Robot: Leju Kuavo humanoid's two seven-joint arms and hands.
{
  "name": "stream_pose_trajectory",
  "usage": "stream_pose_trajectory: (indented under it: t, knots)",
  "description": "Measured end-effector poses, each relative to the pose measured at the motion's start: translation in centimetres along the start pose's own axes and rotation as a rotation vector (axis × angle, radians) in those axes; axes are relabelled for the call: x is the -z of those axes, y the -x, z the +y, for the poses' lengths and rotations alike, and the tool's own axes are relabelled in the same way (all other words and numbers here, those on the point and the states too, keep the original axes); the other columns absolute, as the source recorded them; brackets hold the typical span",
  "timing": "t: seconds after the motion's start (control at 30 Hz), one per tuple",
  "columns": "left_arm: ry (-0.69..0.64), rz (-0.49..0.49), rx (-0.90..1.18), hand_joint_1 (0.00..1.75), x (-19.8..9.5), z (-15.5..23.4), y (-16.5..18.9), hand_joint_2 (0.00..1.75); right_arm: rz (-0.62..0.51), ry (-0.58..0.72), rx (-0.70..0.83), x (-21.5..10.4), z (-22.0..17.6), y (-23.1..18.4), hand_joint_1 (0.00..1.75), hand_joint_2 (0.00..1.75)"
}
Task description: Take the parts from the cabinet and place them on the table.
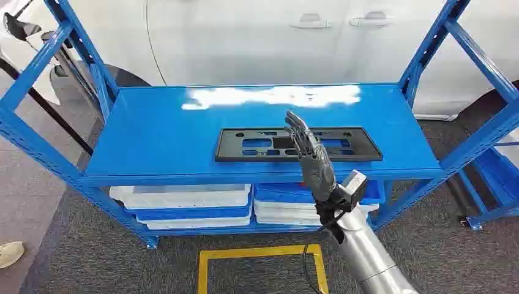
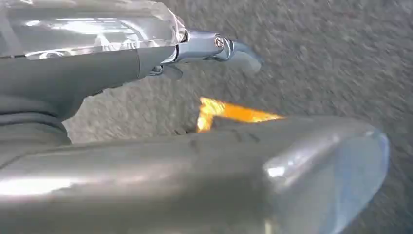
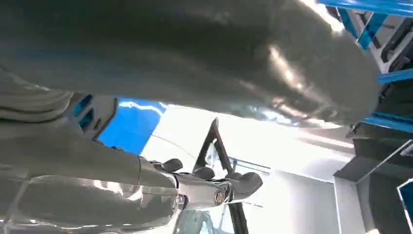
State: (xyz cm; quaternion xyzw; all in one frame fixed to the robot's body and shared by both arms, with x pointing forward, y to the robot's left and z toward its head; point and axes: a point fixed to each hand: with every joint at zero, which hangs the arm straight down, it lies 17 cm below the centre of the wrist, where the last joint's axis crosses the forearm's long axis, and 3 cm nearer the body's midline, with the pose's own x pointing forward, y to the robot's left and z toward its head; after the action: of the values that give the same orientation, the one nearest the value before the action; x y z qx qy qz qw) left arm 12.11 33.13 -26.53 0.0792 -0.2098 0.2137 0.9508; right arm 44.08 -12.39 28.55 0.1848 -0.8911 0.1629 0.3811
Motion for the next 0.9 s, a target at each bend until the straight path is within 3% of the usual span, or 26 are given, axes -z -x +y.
stream_pose_trajectory:
  t: [0.27, 0.9]
  knots:
    - [-0.039, 0.067, 0.022, 0.0, -0.1, 1.0, 1.7, 0.0, 0.019, 0.006, -0.003, -0.4, -0.2, 0.7, 0.0, 0.0]
    - [-0.037, 0.048, 0.022, 0.0, 0.0, 1.2, 1.2, 0.0, 0.02, 0.004, -0.009, -0.4, 0.0, 0.7, 0.0, 0.0]
